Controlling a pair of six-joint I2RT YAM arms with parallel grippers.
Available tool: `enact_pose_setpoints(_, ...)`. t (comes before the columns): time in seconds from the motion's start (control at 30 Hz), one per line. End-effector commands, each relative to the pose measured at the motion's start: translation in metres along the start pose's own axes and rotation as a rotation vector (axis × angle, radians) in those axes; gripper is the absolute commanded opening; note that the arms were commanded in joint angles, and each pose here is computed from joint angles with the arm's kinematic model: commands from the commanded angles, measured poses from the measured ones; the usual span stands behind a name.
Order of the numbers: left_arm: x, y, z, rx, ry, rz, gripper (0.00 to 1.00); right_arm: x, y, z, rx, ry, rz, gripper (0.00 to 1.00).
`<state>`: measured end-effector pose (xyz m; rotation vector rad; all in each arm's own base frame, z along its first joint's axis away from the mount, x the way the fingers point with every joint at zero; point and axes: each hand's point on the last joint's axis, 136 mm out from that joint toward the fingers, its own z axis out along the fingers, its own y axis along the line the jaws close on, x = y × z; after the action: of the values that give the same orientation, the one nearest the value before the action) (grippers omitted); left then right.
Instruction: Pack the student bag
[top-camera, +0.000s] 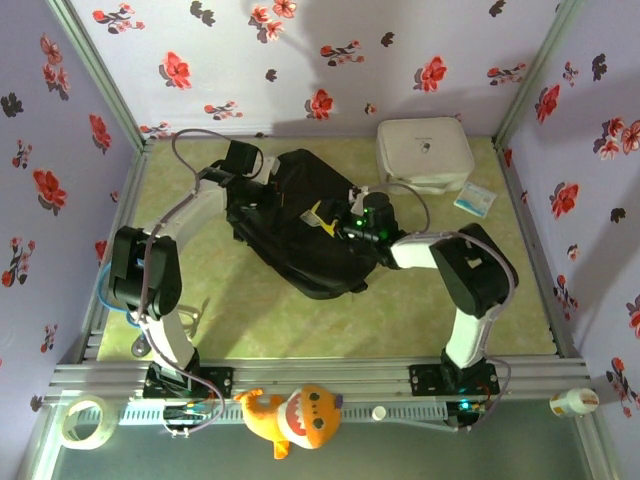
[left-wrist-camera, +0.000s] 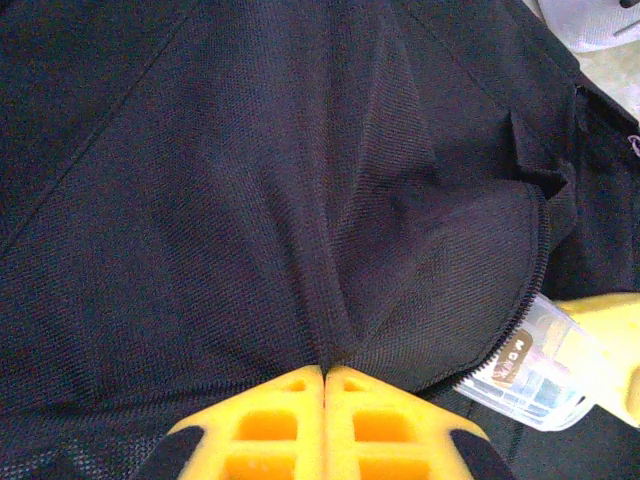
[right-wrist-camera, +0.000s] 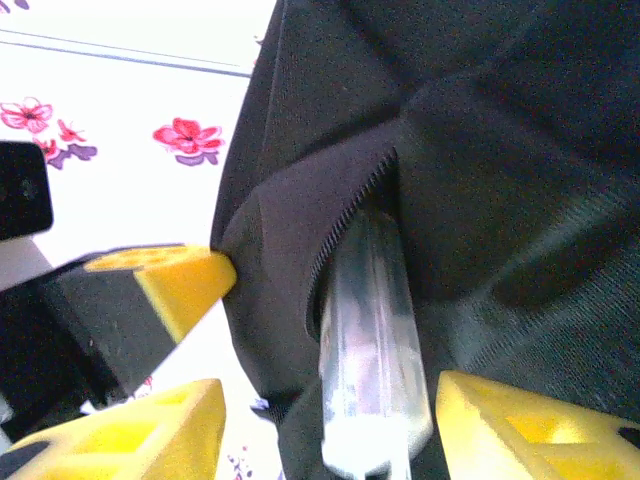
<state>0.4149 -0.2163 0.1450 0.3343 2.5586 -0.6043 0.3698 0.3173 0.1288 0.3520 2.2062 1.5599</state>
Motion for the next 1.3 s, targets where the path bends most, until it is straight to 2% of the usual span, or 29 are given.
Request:
enact_pose_setpoints(0.0, 0.001, 0.003, 0.002, 0.007, 0.005, -0.025, 0.0, 0.009, -0.016, -0.023, 0.119, -0.003, -0.03, 0.57)
enact_pose_setpoints(0.2, -0.001, 0.0, 0.001, 0.02, 0.005, -0.028, 0.0, 0.024, -0.013, -0.031, 0.151, 0.031, -0.07, 0.4)
enact_pose_setpoints(0.37, -0.001, -0.002, 0.001, 0.032, 0.005, -0.035, 0.0, 0.02, 0.004, -0.013, 0.097, 0.037, -0.103, 0.24)
enact_pose_setpoints(0.6, 0.002, -0.005, 0.001, 0.05, 0.015, -0.037, 0.0, -0.003, 0.015, 0.019, 0.079, 0.014, -0.128, 0.13)
enact_pose_setpoints(0.87, 0.001, -0.009, 0.002, 0.076, 0.018, -0.05, 0.0, -0.015, 0.005, 0.046, 0.096, 0.018, -0.13, 0.1)
enact_pose_setpoints(1.1, 0.0, -0.009, 0.002, 0.077, 0.015, -0.05, 0.0, -0.006, 0.013, 0.007, 0.121, -0.012, -0.17, 0.16)
enact_pose_setpoints(1.27, -0.002, -0.011, 0.0, 0.085, 0.007, -0.05, 0.0, 0.001, -0.013, -0.01, 0.24, -0.023, -0.169, 0.19)
